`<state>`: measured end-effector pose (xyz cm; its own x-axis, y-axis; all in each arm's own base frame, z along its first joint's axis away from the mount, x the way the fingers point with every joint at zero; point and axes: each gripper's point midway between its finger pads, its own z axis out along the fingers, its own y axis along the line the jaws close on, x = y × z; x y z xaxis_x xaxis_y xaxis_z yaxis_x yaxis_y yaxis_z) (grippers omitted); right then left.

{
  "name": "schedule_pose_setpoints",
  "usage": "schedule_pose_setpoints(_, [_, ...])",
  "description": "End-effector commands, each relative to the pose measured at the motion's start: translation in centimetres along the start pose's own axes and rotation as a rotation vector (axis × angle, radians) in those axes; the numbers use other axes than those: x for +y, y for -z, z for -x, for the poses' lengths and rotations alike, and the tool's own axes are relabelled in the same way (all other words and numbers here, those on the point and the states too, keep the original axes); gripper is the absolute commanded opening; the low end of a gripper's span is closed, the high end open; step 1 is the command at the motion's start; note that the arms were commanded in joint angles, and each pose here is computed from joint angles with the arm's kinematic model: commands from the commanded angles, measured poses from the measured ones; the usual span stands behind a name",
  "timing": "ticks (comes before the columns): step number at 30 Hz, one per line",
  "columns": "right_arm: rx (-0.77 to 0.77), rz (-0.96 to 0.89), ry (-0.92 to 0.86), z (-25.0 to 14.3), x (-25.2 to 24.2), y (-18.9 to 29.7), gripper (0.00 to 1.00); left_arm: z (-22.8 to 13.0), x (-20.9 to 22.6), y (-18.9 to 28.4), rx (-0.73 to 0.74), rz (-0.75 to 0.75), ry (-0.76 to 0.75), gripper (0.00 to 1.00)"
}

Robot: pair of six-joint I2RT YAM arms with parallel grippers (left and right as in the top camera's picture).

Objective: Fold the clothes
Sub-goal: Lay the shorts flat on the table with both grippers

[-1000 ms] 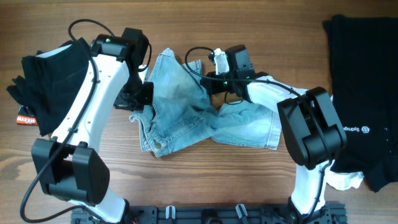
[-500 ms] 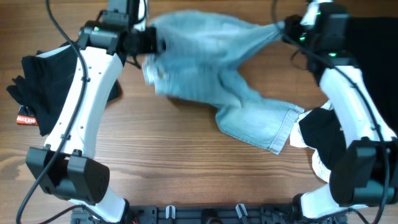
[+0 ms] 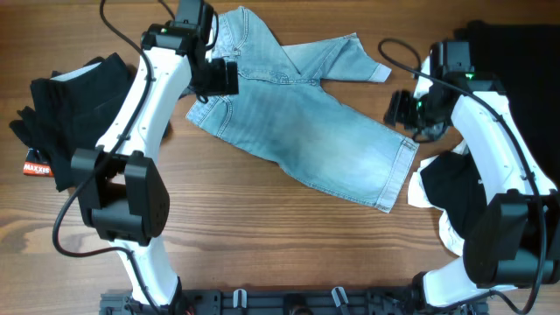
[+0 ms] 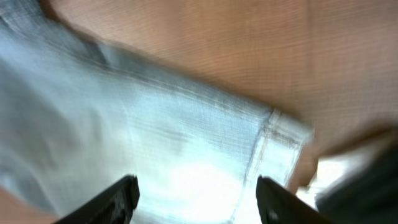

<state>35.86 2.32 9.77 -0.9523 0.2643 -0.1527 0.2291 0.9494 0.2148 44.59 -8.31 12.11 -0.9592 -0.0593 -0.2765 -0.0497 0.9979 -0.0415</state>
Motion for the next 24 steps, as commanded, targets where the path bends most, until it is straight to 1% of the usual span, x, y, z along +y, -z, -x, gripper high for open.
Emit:
schedule_pose_setpoints(1, [0.132,0.020,-0.031,-3.1,0.1,-0.5,0.68,-1.9,1.6,-1.4,0.102,0.045,0.028,1.00])
schedule_pose_setpoints(4, [0.219,0.026,-0.063,-5.6,0.4,-1.0,0.70,-3.0,2.2,-3.5,0.143,0.058,0.036,1.00])
schedule_pose_setpoints(6, [0.269,0.040,-0.054,-7.4,1.1,-1.9,0.72,-3.5,2.9,-5.6,0.157,0.064,0.050,1.00])
schedule_pose_setpoints(9, [0.304,0.013,-0.118,-9.3,1.4,-3.6,0.74,-3.2,4.1,-8.2,0.136,0.065,0.077,1.00])
schedule_pose_setpoints(13, [0.325,-0.002,-0.161,-11.0,0.9,-5.3,0.74,-2.8,4.9,-10.0,0.092,0.060,0.095,0.99])
schedule_pose_setpoints(14, [0.327,-0.005,-0.166,-11.2,0.7,-5.6,0.74,-2.9,4.9,-10.1,0.096,0.056,0.096,0.91])
schedule_pose_setpoints(15, [0.326,-0.021,-0.185,-11.5,0.3,-6.0,0.74,-3.5,4.6,-10.3,0.116,0.038,0.097,0.77])
schedule_pose_setpoints(17, [0.317,-0.066,-0.211,-12.2,-0.8,-6.8,0.74,-5.1,4.0,-10.3,0.179,0.003,0.100,0.42])
schedule_pose_setpoints(18, [0.317,-0.066,-0.212,-12.4,-0.9,-7.1,0.74,-5.9,3.9,-10.3,0.210,-0.003,0.102,0.27])
schedule_pose_setpoints(19, [0.318,-0.066,-0.214,-12.7,-1.1,-7.5,0.73,-6.8,3.9,-10.3,0.243,-0.004,0.103,0.19])
schedule_pose_setpoints(20, [0.323,-0.069,-0.217,-13.3,-1.4,-7.9,0.73,-8.8,4.2,-10.3,0.310,0.008,0.105,0.05])
schedule_pose_setpoints(22, [0.334,-0.075,-0.219,-14.1,-1.7,-8.4,0.72,-11.4,4.7,-10.4,0.395,0.028,0.108,0.04])
schedule_pose_setpoints(24, [0.331,-0.121,-0.235,-14.5,-2.7,-8.6,0.69,-15.0,5.3,-10.2,0.512,0.053,0.111,0.04])
